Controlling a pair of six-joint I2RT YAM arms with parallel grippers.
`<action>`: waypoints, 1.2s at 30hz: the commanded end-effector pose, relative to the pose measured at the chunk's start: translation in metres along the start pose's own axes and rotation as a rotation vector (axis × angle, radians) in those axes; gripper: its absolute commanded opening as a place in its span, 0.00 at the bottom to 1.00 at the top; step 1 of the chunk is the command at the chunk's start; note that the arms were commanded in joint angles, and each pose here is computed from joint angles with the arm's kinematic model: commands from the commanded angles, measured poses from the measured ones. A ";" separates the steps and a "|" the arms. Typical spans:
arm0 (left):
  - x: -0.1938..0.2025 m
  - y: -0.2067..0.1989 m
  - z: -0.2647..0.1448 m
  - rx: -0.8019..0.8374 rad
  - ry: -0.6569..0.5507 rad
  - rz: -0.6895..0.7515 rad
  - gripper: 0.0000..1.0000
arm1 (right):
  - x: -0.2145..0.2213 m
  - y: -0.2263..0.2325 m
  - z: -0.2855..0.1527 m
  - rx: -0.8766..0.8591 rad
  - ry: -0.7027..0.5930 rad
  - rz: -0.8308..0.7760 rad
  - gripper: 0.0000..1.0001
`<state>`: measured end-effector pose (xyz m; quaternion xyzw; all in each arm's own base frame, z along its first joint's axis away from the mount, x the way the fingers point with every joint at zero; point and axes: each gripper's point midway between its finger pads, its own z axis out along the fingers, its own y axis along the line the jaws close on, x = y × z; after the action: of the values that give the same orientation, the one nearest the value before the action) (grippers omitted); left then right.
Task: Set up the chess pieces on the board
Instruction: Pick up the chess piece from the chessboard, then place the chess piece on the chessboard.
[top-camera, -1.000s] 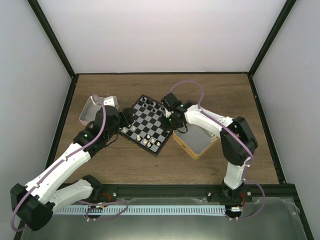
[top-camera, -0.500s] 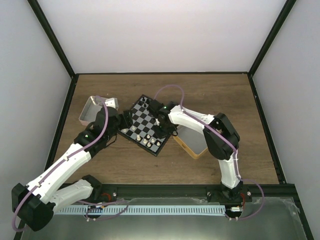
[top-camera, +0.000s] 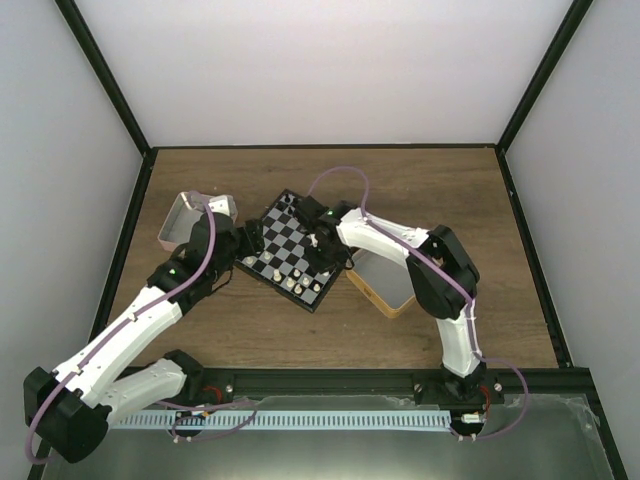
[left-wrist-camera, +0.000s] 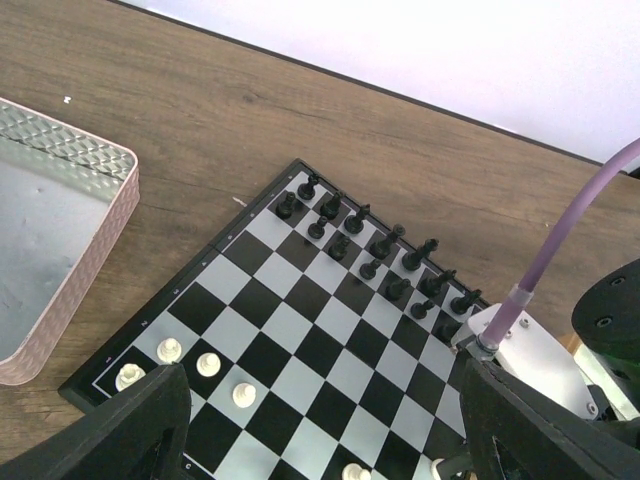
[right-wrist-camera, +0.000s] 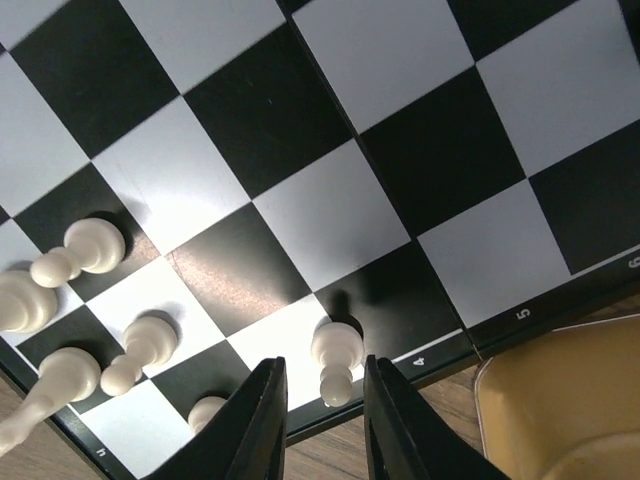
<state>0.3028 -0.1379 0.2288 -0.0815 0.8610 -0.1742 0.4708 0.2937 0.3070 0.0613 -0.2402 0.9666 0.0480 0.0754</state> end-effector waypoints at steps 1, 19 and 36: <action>-0.003 0.000 -0.001 0.011 -0.014 0.004 0.76 | -0.001 0.002 -0.007 -0.012 -0.037 0.039 0.24; -0.007 0.002 -0.006 0.011 -0.027 -0.006 0.76 | -0.031 0.008 -0.021 -0.029 -0.155 0.066 0.01; -0.030 0.016 -0.030 -0.034 -0.150 -0.065 0.76 | -0.069 0.085 -0.018 -0.108 -0.188 -0.091 0.01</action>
<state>0.2936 -0.1134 0.2636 -0.1172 0.8261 -0.1757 0.5224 0.3206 0.3996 0.1002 -0.2553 0.9445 0.1214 0.1672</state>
